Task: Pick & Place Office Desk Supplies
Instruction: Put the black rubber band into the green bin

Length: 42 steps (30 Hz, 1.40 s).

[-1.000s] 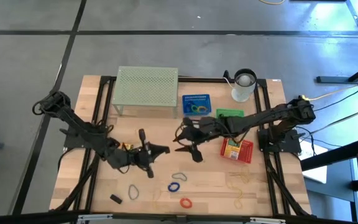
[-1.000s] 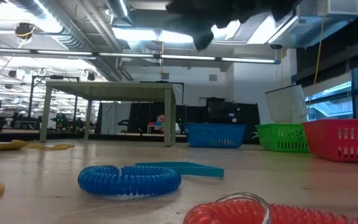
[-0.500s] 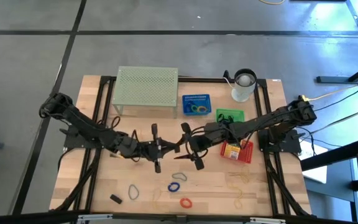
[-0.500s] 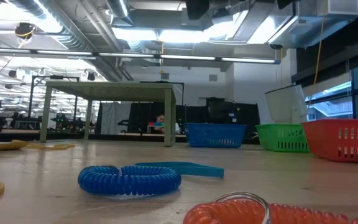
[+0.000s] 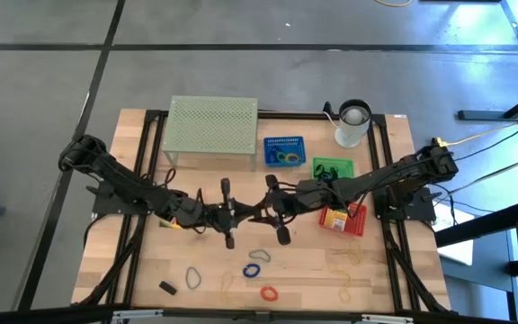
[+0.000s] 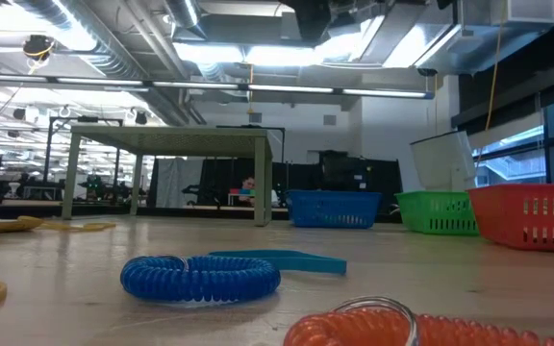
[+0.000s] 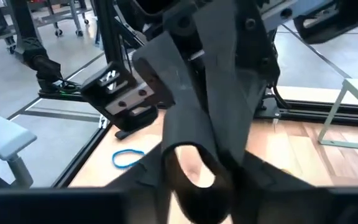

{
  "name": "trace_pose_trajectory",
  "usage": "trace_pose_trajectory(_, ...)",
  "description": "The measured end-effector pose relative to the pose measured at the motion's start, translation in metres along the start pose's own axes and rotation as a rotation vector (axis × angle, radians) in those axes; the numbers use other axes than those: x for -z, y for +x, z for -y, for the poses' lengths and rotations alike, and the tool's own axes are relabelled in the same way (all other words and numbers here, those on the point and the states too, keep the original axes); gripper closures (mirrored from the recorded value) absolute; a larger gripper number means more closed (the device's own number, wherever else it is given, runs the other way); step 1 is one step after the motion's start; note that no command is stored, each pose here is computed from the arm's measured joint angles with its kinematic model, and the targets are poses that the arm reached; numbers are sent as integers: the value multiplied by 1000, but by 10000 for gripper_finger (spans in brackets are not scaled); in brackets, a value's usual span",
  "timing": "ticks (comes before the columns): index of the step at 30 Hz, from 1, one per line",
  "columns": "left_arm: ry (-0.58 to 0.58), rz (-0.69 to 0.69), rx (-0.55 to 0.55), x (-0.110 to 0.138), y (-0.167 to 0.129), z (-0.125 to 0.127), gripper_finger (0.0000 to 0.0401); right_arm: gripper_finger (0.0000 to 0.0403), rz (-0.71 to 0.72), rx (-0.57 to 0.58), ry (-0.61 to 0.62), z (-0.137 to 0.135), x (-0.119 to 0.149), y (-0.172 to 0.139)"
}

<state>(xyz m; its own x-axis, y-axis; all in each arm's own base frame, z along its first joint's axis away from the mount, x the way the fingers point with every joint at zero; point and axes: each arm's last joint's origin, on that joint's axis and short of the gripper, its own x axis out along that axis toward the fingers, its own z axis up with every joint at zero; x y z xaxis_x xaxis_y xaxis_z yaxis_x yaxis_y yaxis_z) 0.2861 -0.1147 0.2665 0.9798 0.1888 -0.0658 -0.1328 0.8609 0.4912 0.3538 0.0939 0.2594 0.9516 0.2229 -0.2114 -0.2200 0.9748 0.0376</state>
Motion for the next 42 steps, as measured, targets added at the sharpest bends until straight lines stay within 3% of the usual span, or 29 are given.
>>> trace_pose_trajectory(6,-5,-2,4,0,0,0,393,390,-5,3,0,0,1,0)
trace_pose_trajectory(15,-53,-7,4,1,0,1,393,396,-29,6,41,0,3,0)
trace_pose_trajectory(23,-117,-72,5,7,0,3,317,399,-77,76,71,2,8,0)
trace_pose_trajectory(28,-82,-179,-3,17,-5,10,271,399,-191,211,99,8,10,-14)
trace_pose_trajectory(34,-54,-275,-35,27,-5,9,256,399,-352,380,165,21,3,-54)
trace_pose_trajectory(42,-69,-268,-37,27,-5,8,259,398,-714,777,338,49,28,-105)
